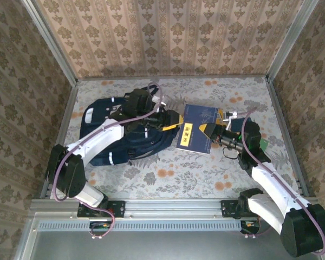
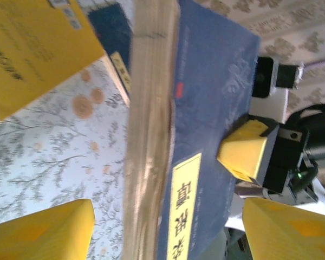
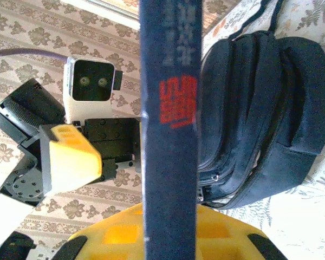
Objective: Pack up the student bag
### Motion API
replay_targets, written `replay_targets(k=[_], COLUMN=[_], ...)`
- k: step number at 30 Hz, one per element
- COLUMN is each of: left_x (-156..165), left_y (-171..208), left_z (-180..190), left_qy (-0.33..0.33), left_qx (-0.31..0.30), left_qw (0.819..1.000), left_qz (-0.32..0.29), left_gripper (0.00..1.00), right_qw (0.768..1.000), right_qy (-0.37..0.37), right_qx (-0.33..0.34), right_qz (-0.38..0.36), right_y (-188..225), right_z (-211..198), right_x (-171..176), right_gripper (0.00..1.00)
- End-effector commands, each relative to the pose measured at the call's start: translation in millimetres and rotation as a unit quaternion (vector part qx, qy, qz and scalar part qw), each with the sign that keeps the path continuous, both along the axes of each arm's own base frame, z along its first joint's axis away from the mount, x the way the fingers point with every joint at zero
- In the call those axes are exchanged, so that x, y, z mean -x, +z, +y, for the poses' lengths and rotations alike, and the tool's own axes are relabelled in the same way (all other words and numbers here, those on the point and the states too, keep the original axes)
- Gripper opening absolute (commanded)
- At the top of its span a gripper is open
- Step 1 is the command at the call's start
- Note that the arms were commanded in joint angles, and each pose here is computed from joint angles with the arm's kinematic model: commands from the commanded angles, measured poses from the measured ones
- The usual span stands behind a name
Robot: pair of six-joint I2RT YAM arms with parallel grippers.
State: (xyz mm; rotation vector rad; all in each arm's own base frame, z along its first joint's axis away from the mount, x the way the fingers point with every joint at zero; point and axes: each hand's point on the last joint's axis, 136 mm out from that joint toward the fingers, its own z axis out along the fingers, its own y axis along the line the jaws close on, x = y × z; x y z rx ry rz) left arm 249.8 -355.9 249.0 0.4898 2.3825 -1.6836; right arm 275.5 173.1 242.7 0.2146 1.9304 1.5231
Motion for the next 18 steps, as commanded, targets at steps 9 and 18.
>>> replay_targets(k=[9, 18], left_x=[22.6, 20.3], left_y=[9.0, 34.2], left_z=[-19.3, -16.1], left_qy=[-0.092, -0.103], left_qx=[0.057, 0.112], left_qw=[0.994, 0.988], left_qz=[0.011, 0.0], left_gripper=[0.66, 0.04], right_qw=[0.996, 0.997], right_qy=[0.064, 0.067], right_qx=[-0.01, 0.0], right_qz=[-0.056, -0.05], right_y=[38.8, 33.8], right_z=[23.8, 24.6], right_x=[12.1, 12.1], right_gripper=[0.0, 0.0])
